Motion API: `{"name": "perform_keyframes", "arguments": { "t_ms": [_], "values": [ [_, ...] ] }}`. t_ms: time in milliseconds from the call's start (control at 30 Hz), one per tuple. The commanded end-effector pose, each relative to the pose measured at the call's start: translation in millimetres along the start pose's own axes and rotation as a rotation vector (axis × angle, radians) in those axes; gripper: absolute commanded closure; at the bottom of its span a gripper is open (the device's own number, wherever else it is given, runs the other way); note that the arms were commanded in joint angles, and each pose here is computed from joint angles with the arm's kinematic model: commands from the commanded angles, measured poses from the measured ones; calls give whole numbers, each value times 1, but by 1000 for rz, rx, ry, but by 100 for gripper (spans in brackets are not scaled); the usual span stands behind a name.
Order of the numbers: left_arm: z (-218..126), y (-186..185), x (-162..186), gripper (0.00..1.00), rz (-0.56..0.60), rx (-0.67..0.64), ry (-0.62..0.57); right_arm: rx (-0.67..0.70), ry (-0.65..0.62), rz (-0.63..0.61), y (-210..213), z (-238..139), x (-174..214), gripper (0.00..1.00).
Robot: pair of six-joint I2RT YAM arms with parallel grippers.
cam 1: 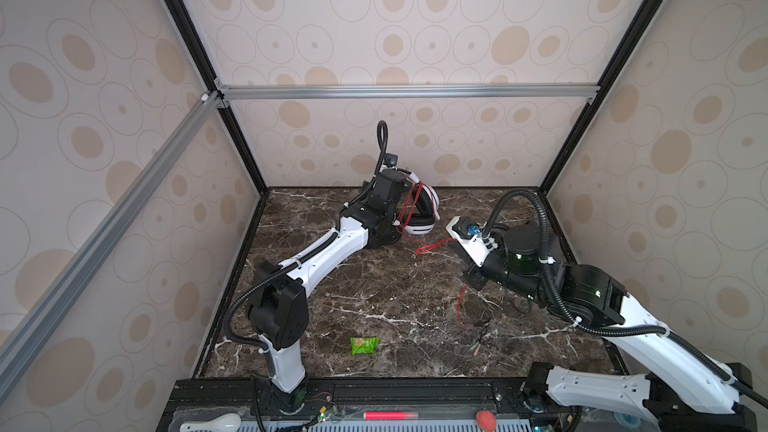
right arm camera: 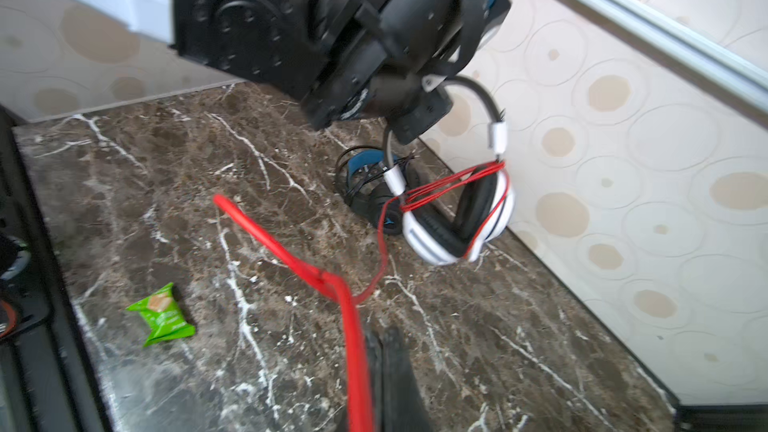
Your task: Wrap the headphones
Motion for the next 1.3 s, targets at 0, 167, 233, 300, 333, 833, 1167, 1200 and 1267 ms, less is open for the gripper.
{"name": "perform_keyframes", "arguments": {
  "t_ms": [0,167,233,300,333,833,1167,1200,1267],
  "values": [
    [-51,1,-46,100,-20,142,-126,105,33,-66,-29,-2,-5,100],
    [-77,1,-12,100,26,303,-27,193,32,-32,-67,2,-14,100],
    [-89,1,-1,100,30,367,1,217,37,-15,-79,5,-14,100],
    [-100,4,6,100,26,411,22,228,27,0,-89,8,-16,100],
    [-105,5,11,100,29,433,35,234,23,5,-94,9,-18,100],
    [-161,0,34,100,4,727,148,361,173,180,-163,40,22,100],
    [-196,18,4,100,-83,783,110,384,301,306,-184,59,81,100],
    [-198,20,2,100,-84,781,107,384,309,309,-185,60,84,100],
    [-203,23,-4,100,-85,783,103,372,333,311,-183,67,93,100]
  ]
}}
Point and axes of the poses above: each gripper's point midway between its finger pads, its own z axis out along the fingers, its own y axis along the line the jaws close on, x = y × z, the point moved 4 cm from there along -z, back along the fingers, and after that the axes turned 13 degrees about -z, right-handed, at the moved point
